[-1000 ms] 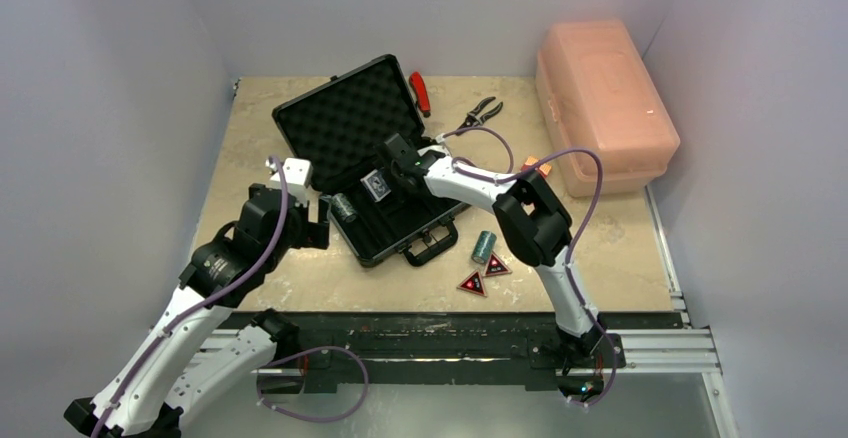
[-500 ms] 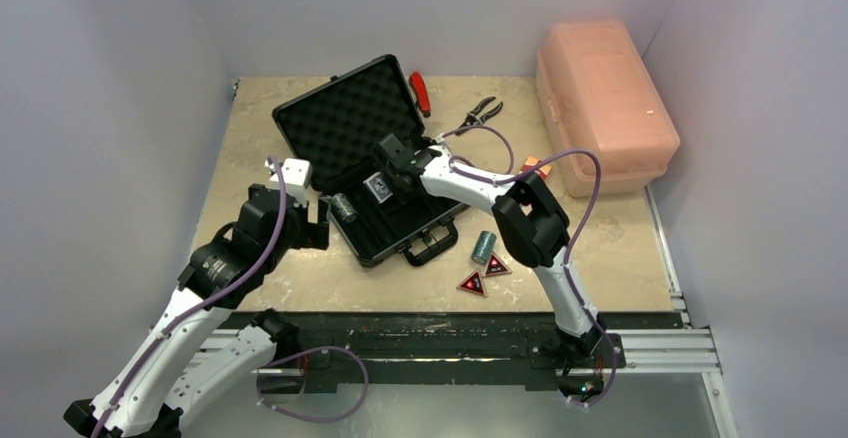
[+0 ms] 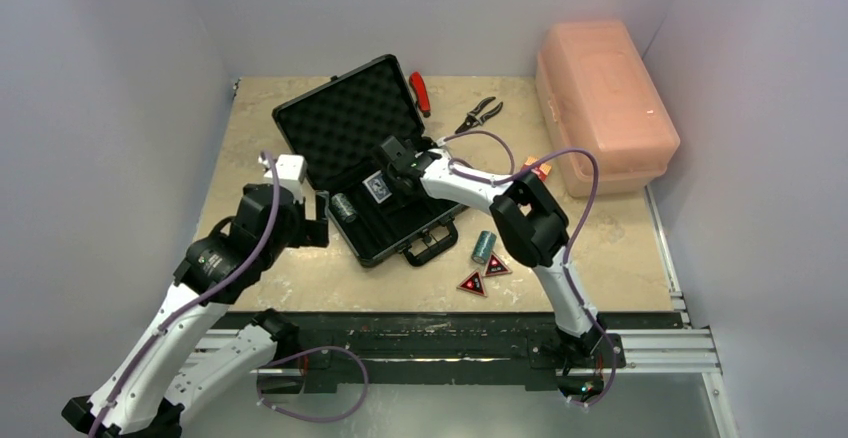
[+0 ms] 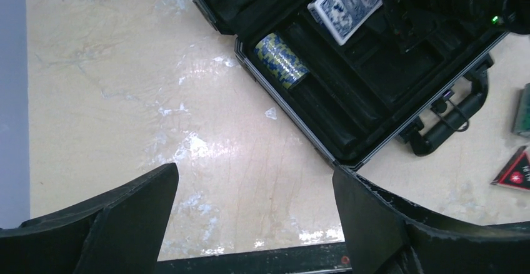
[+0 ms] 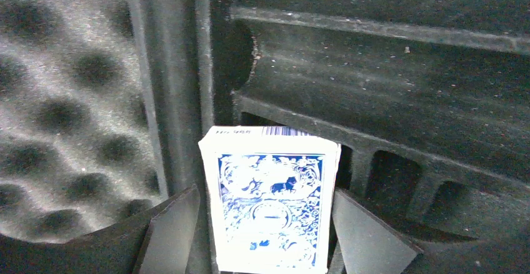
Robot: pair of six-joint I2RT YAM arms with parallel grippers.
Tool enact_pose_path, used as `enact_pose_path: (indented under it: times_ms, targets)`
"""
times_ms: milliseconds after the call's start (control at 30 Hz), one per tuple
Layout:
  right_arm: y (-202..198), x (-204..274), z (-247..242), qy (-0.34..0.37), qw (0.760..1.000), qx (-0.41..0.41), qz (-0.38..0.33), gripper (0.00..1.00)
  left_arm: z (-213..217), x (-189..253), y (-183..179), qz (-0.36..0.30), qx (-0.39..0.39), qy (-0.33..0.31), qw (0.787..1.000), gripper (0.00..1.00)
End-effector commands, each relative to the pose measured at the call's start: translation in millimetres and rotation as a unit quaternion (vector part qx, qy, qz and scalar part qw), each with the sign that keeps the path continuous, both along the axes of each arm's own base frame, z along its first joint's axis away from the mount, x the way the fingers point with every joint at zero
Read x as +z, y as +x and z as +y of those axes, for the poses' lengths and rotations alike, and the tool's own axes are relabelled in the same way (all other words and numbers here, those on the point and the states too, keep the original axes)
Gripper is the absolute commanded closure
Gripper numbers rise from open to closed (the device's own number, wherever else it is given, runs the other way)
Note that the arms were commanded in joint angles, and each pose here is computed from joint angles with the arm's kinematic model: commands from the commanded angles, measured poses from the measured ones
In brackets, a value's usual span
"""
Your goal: Pack up texas hold em set
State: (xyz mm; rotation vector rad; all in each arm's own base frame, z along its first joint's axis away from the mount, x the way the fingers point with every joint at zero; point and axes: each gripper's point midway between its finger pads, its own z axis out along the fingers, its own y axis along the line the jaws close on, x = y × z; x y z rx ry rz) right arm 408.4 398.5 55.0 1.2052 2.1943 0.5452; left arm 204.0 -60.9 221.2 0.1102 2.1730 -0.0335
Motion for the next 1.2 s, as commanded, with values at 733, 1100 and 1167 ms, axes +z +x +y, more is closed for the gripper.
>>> enact_pose_path:
  times_ms: [733,1100,1167]
  targets:
    - [-29.4,47.5,-39.5,-0.080,0.993,0.070,-0.056,0.03,-59.2,200.2,-24.6,0.082,0.136,-0.386,0.909,0.00]
    - [-14.3,91.9,-15.6,-0.070,0.982,0.130,-0.120,0.03,-68.9,217.4,-17.8,0.070,0.122,-0.433,0.890,0.00]
    - [-9.9,103.0,-10.6,-0.077,0.977,0.146,-0.137,0.04,-68.0,218.3,-17.0,0.071,0.120,-0.434,0.890,0.00]
